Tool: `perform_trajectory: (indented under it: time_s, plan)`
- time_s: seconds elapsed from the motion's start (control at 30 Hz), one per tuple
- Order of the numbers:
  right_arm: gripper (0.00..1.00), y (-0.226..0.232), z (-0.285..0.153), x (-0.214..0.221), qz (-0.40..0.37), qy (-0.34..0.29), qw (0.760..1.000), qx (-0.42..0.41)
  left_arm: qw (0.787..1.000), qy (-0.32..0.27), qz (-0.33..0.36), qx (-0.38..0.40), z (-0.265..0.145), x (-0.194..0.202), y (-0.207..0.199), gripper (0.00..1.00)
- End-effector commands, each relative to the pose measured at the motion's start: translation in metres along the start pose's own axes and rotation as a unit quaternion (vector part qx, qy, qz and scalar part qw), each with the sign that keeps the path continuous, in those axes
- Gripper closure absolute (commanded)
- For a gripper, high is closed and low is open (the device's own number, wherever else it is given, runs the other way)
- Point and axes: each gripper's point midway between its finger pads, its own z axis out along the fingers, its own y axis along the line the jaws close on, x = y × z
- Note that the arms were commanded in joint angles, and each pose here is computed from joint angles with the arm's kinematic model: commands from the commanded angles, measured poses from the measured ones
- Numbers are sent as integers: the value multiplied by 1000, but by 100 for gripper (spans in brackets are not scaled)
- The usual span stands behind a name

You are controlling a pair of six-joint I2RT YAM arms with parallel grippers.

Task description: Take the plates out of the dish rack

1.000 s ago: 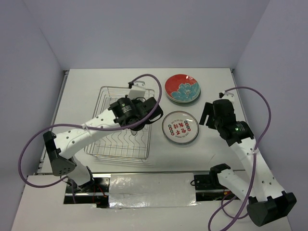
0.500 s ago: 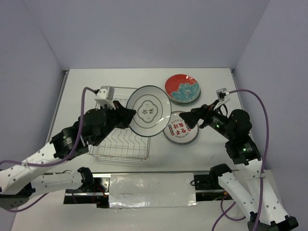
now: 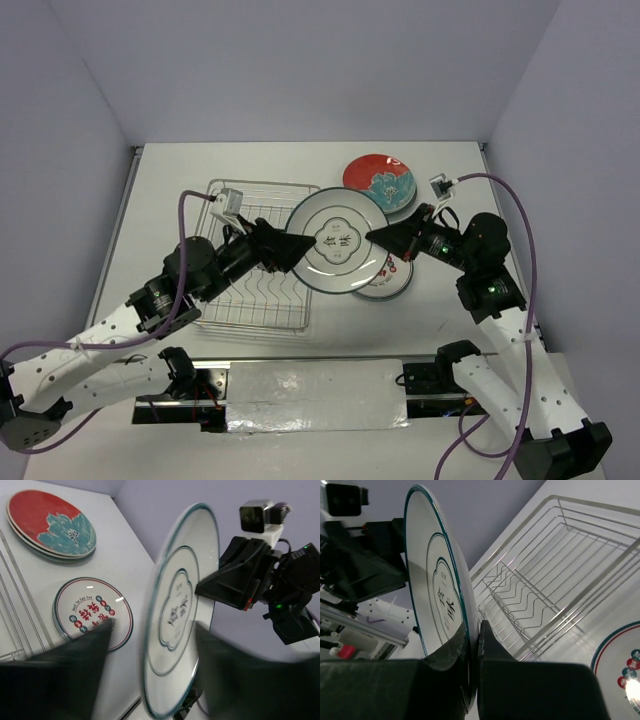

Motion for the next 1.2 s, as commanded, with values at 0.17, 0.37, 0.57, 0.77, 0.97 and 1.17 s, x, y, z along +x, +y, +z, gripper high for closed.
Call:
perform_trajectory:
  time_s: [0.17,0.37,0.57,0.77,0.97,1.17]
  plan:
    - [100,-123,-52,-19,39,-44,941,333,967,-13,33,-254,-33,-38,66,0]
    - [96,-191,-74,14,67,-8,902,427,950,-1,88,-301,-65,-46,84,1]
    - [81,-230,-76,41,99,32,888,449,946,-5,103,-306,-93,-57,85,1]
    - [49,-239,-79,61,100,67,884,451,943,14,120,-310,-104,-53,89,1]
    - [30,-252,-89,88,73,152,836,523,935,37,138,-324,-102,-46,96,0]
    - [27,-253,-79,117,52,238,797,552,924,60,151,-346,-98,-41,102,0]
